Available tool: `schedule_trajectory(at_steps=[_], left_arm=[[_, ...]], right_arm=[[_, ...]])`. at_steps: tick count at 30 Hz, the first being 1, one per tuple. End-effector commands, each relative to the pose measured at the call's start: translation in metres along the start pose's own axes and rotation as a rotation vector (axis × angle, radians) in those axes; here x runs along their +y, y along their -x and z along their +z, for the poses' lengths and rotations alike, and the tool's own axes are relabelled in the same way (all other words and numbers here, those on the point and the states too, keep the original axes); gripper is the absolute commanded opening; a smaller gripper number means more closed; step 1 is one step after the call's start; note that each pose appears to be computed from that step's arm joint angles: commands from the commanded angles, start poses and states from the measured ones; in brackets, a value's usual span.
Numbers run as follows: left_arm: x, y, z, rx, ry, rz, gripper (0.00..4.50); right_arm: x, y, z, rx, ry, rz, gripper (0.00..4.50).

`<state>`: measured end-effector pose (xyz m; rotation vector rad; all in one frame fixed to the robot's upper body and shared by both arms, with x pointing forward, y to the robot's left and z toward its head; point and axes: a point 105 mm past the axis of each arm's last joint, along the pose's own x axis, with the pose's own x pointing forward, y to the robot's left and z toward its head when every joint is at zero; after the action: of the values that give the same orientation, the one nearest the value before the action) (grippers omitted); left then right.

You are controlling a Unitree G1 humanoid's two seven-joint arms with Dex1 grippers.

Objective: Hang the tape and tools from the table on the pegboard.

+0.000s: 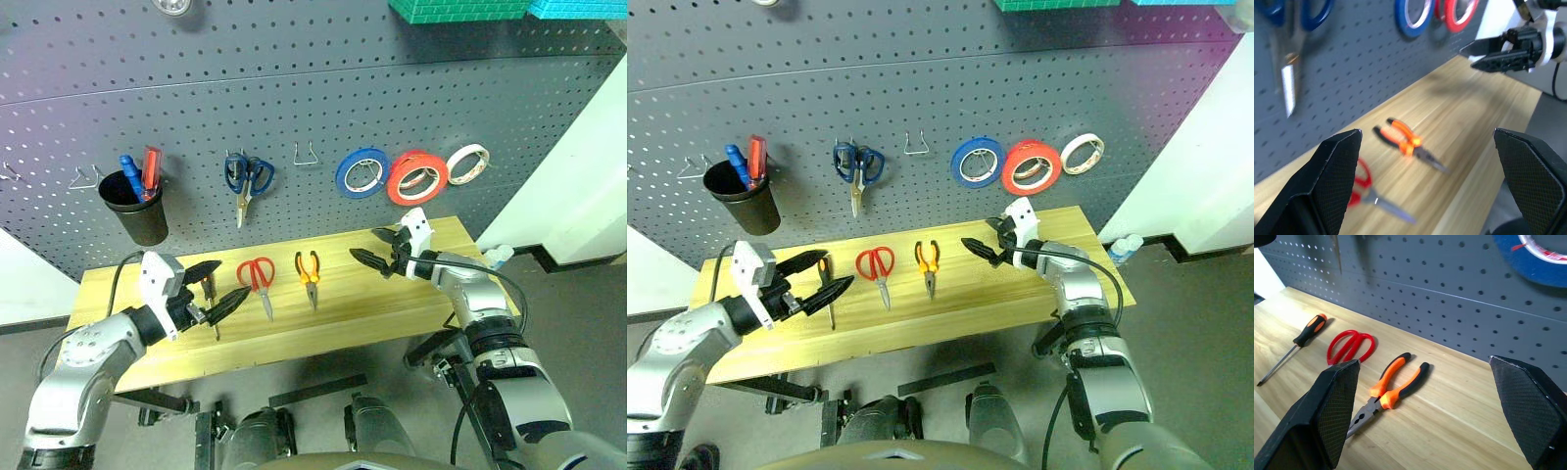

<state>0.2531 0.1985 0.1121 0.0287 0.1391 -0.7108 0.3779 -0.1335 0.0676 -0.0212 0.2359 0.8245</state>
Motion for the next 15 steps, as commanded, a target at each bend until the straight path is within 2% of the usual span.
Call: schedule_trajectory(at_steps=[1, 7, 15], left_arm=[[0.001, 0.010, 0.014, -0.035, -0.037, 0.023, 4.50], [-0.002, 0.016, 0.012, -0.034, -0.027, 0.056, 4.50], [-0.004, 0.015, 0.011, -0.038, -0.024, 0.061, 4.50]], right_arm=[[0.008, -0.010, 0.012, -0.040, 0.010, 0.027, 4.42], [0.020, -0.021, 0.012, -0.039, 0.016, 0.068, 4.42], [0.018, -0.020, 0.024, -0.098, 0.016, 0.069, 4.42]])
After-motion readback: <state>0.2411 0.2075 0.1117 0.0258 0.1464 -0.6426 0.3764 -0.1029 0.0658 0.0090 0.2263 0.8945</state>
